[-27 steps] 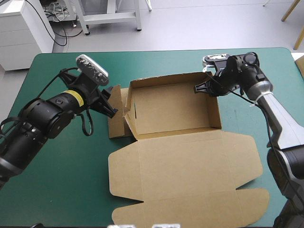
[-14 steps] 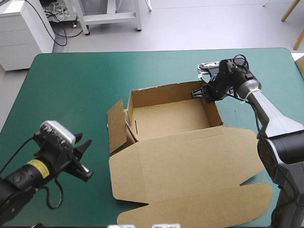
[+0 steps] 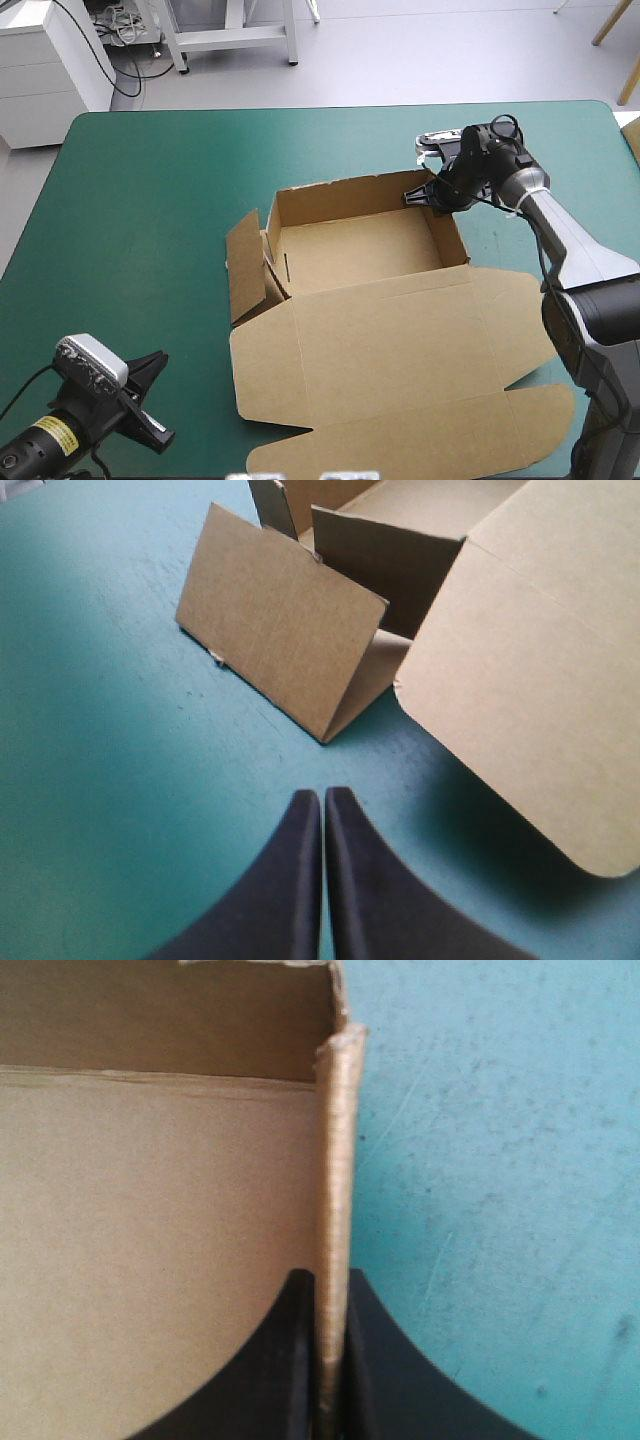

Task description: Fold the box

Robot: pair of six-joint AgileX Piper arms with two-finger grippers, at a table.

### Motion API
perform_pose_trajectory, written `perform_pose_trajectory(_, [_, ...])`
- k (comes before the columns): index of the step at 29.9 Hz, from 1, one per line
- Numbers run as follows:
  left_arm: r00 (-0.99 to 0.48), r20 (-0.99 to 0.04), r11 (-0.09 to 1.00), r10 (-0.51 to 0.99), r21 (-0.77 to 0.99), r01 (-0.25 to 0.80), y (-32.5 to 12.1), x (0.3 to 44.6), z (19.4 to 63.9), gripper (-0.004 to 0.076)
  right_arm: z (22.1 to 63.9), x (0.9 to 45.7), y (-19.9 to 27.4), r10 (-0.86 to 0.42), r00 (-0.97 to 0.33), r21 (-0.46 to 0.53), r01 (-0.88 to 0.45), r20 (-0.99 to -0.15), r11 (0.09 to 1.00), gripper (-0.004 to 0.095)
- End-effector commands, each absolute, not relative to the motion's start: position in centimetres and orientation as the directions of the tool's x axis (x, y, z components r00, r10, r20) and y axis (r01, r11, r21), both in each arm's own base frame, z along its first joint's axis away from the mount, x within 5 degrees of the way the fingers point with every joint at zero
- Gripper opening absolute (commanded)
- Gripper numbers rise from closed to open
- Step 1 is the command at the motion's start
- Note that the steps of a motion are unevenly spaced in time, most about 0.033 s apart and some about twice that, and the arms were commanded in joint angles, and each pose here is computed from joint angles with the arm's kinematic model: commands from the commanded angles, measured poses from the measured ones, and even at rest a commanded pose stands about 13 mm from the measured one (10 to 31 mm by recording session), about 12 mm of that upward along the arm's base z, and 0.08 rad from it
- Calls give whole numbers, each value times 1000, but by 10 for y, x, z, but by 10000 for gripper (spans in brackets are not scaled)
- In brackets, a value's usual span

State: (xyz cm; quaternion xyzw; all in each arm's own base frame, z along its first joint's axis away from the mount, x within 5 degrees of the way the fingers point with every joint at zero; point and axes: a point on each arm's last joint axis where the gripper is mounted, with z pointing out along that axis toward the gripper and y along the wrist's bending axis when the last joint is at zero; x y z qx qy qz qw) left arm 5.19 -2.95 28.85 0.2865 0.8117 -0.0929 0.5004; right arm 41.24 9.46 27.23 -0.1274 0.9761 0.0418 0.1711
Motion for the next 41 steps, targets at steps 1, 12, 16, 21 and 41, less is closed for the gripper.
perform_pose_trajectory(1, [-322,-891,823,321,94,560,-32,52,297,-8,285,404,92,-272,-910,21,-293,-312,956,12])
perform_pose_trajectory(12, [-353,-889,821,293,44,570,-37,54,281,-8,347,400,92,-277,-834,7,-319,-478,948,282])
perform_pose_trajectory(16, [-358,-886,820,294,42,571,-36,54,281,-8,377,382,88,-273,-795,-9,-320,-542,948,477])
perform_pose_trajectory(21, [-359,-886,820,294,41,570,-36,54,281,-8,420,352,81,-258,-731,-22,-316,-632,948,537])
perform_pose_trajectory(41, [-353,-885,817,303,51,574,-36,54,281,-8,354,352,82,-243,-852,20,-284,-463,959,537])
